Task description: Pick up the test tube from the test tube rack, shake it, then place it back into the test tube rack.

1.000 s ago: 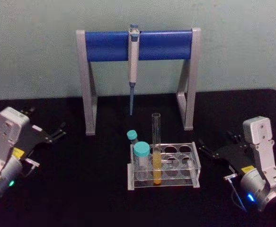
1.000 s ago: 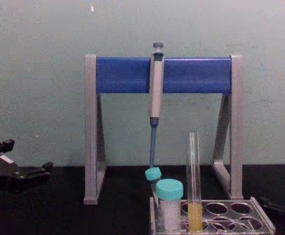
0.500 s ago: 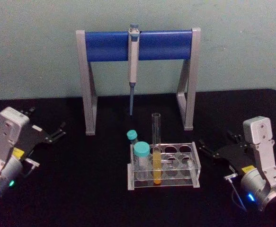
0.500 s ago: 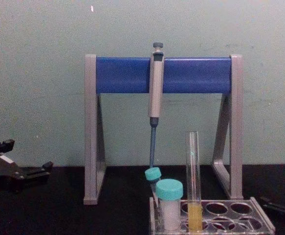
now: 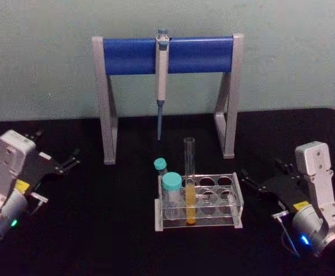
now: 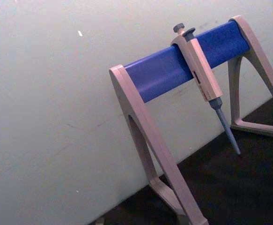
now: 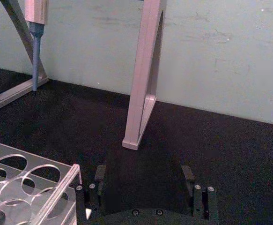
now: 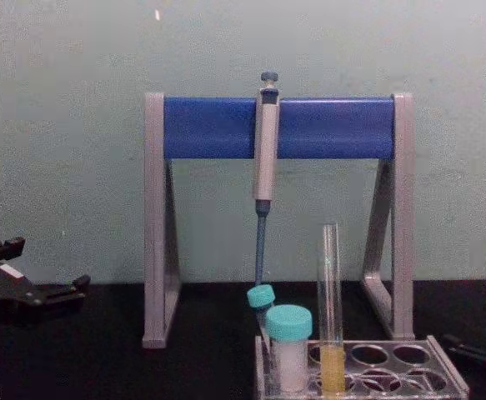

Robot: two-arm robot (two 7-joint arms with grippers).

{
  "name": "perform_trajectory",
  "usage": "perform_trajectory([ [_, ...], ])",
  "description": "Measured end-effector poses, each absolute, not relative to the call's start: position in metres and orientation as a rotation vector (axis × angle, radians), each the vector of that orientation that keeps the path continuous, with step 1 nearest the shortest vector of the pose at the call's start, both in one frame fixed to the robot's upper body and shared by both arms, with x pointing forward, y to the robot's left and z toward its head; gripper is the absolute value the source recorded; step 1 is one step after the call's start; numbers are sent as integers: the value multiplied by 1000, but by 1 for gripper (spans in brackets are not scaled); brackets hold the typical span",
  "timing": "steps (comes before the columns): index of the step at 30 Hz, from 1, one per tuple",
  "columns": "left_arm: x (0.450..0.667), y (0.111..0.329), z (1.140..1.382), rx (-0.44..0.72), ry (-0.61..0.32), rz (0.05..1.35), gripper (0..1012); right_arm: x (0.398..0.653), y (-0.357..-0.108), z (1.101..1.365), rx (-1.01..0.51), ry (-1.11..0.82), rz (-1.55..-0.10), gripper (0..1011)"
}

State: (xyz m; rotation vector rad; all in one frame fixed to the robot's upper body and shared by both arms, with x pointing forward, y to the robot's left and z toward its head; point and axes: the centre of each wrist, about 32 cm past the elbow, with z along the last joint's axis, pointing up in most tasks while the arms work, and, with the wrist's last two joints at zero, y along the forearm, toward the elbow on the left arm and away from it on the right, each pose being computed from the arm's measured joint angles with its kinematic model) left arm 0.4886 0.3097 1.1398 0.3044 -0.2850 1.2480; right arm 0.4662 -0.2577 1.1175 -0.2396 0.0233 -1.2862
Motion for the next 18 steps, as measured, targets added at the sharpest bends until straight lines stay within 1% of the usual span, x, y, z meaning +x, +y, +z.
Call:
perform_trajectory([
  [18,489,310,1140,304,-285,1248,1001,466,-258,1118,-238,23,-1287,1000],
])
